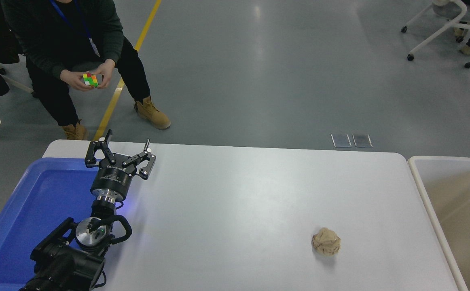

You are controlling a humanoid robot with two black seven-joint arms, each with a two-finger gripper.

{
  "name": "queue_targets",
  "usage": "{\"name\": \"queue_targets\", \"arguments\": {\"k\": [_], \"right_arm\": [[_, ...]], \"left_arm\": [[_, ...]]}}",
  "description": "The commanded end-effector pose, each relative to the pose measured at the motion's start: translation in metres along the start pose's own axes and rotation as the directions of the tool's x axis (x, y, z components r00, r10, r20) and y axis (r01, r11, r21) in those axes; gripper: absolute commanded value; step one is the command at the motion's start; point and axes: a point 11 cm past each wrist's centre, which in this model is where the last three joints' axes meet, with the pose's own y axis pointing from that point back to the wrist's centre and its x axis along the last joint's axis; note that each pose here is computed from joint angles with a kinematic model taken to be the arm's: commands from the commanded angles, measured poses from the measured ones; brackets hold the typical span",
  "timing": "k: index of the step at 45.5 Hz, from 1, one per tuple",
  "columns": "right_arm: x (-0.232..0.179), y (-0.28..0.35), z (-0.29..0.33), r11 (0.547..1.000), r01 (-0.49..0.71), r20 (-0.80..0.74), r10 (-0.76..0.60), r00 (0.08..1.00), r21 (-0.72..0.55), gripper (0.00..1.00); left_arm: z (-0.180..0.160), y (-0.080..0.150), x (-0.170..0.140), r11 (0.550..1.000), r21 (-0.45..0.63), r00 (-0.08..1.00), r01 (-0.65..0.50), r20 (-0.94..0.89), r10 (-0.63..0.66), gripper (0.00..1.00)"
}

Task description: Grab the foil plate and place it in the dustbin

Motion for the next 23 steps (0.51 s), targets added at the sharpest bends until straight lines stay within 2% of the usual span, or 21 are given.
{"name": "queue_targets", "arguments": {"k": [1, 12, 23], "right_arm": [[-0.075, 0.002, 0.059, 0.988, -0.097, 0.126, 0.111, 0.986, -0.117, 0.0], [-0.097, 0.005, 0.078, 0.984, -0.077, 0.25, 0.116, 0.961, -0.163, 0.0], [-0.123, 0.008, 0.085, 0.983, -0.035, 0.297, 0.088, 0.951, -0.18, 0.0]], "left_arm": [[0.0, 0.0, 0.0, 1.0, -0.001, 1.0, -0.002, -0.001, 0.002, 0.99], [0.0, 0.0, 0.0, 1.0, -0.001, 1.0, -0.002, -0.001, 0.002, 0.99], [0.0, 0.0, 0.001, 1.0, -0.001, 1.0, -0.003, 0.0, 0.003, 0.99]]}}
